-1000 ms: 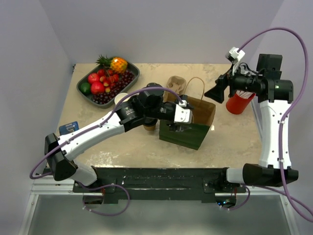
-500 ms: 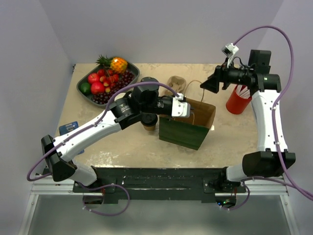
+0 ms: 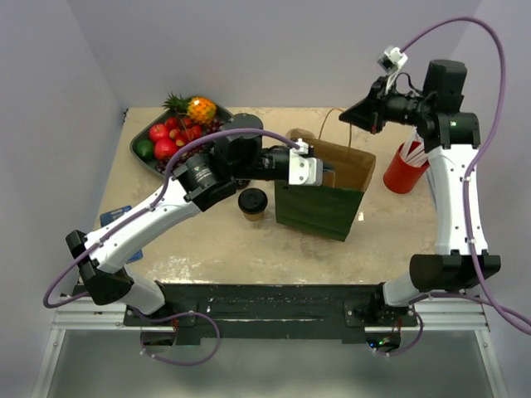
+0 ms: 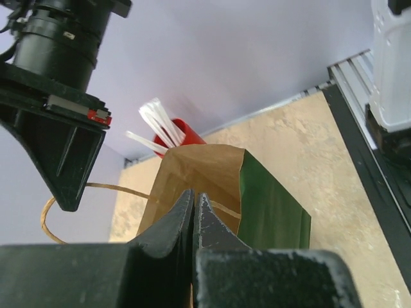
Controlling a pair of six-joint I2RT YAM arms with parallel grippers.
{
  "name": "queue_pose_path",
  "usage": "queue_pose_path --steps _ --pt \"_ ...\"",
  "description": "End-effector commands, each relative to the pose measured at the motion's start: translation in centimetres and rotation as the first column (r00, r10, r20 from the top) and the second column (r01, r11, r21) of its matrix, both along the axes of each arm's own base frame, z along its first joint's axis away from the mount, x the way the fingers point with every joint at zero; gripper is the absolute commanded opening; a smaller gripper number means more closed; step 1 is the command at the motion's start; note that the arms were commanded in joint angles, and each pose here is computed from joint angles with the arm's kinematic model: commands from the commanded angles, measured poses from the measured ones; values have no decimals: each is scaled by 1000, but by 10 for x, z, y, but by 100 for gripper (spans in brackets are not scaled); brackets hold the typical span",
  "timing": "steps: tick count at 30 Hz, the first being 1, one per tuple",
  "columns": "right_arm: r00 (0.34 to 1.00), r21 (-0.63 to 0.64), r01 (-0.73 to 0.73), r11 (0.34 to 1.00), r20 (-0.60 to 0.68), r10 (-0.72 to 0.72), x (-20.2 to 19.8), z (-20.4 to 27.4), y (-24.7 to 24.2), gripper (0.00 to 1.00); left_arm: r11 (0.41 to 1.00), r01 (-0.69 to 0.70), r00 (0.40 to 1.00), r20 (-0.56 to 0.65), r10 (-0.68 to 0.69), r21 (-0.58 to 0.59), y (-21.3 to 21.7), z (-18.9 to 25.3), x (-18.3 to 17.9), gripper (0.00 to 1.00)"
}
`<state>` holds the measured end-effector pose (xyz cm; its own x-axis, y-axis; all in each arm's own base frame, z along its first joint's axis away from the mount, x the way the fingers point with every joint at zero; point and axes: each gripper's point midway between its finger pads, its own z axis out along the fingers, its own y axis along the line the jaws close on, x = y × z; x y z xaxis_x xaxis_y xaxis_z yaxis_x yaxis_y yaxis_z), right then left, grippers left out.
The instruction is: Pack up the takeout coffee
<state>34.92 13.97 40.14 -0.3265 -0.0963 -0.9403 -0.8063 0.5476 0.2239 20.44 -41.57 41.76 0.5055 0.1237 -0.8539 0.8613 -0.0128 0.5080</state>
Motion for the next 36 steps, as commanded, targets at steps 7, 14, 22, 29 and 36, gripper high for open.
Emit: queue_pose_path --steps 7,14,22,29,36 --pt "977 145 7 989 211 -37 0 110 -9 0 986 -39 982 174 68 -162 14 87 5 0" --pt "977 172 -13 985 211 -24 0 122 -9 0 983 -20 979 197 57 -184 12 98 4 0" --pt "987 160 -5 987 160 -21 -2 101 -9 0 986 -10 984 172 40 -168 9 87 3 0" --pt "997 68 25 997 70 -30 -5 44 -16 41 996 -27 997 75 33 -84 7 29 3 21" --pt "997 -51 80 995 3 -80 -26 -22 -28 99 999 32 991 -126 -37 -37 24 -35 -32 99"
